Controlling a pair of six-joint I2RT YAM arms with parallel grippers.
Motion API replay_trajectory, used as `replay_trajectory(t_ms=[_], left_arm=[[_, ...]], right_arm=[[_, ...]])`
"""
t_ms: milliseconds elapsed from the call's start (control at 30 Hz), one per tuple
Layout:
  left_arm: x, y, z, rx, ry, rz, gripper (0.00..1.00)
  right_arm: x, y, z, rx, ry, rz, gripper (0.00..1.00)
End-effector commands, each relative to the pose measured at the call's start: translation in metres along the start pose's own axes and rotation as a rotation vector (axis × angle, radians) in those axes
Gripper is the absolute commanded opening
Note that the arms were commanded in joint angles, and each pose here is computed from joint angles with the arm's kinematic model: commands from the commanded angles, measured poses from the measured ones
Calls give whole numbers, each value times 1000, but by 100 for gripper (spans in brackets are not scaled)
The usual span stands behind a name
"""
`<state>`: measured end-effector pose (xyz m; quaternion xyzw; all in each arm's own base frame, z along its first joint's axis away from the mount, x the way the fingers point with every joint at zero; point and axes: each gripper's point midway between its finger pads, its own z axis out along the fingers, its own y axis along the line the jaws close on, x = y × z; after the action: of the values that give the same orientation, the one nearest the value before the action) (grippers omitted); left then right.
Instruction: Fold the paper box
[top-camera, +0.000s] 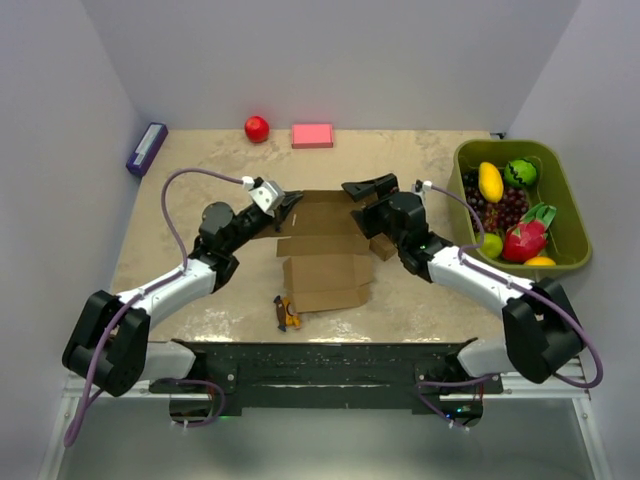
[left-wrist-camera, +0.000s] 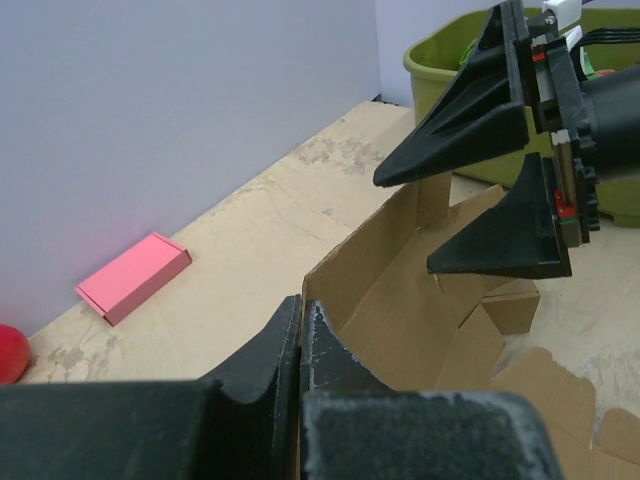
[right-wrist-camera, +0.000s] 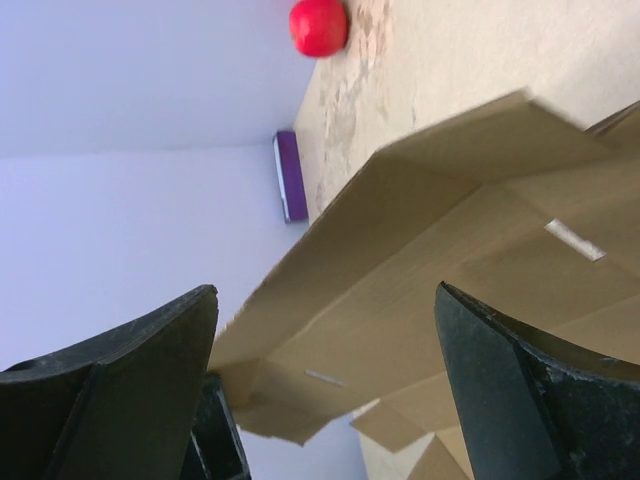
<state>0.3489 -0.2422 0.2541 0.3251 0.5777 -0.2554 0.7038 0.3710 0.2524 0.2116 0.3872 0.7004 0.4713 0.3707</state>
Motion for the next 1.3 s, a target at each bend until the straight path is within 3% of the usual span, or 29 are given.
replay_trajectory(t_ms=[0,333,567,667,833,933,967,1033,1067,1100,1167,1267], left_arm=[[-9,-7,5,52,-27,82,0],[-4,-21,13,85,29,135,0],[-3,-22,16,75,50,165,0],[-3,-23,17,75,50,169,0],[0,-23,19,71,57,158,2],[2,-23,20,61,63,136,17],[1,-21,20,47,63,130,27],[2,-15,20,8,69,101,36],[2,-14,20,-3,72,89,48],[0,-12,20,-17,70,75,53],[-4,-10,19,-44,63,24,62],[-15,-6,12,-116,46,-54,66]], right_arm=[[-17,12,3,-53,-43,71,92],[-16,8,15,-36,-19,40,86],[-2,4,21,-42,54,16,71],[4,0,22,-45,85,23,61],[7,-3,24,-60,94,37,28],[7,-3,26,-61,94,40,16],[7,-2,26,-61,93,43,12],[6,-1,25,-66,88,42,10],[5,0,25,-65,80,46,10],[4,-3,25,-59,75,46,9],[1,-2,24,-58,54,56,7],[-2,-7,22,-43,26,62,5]])
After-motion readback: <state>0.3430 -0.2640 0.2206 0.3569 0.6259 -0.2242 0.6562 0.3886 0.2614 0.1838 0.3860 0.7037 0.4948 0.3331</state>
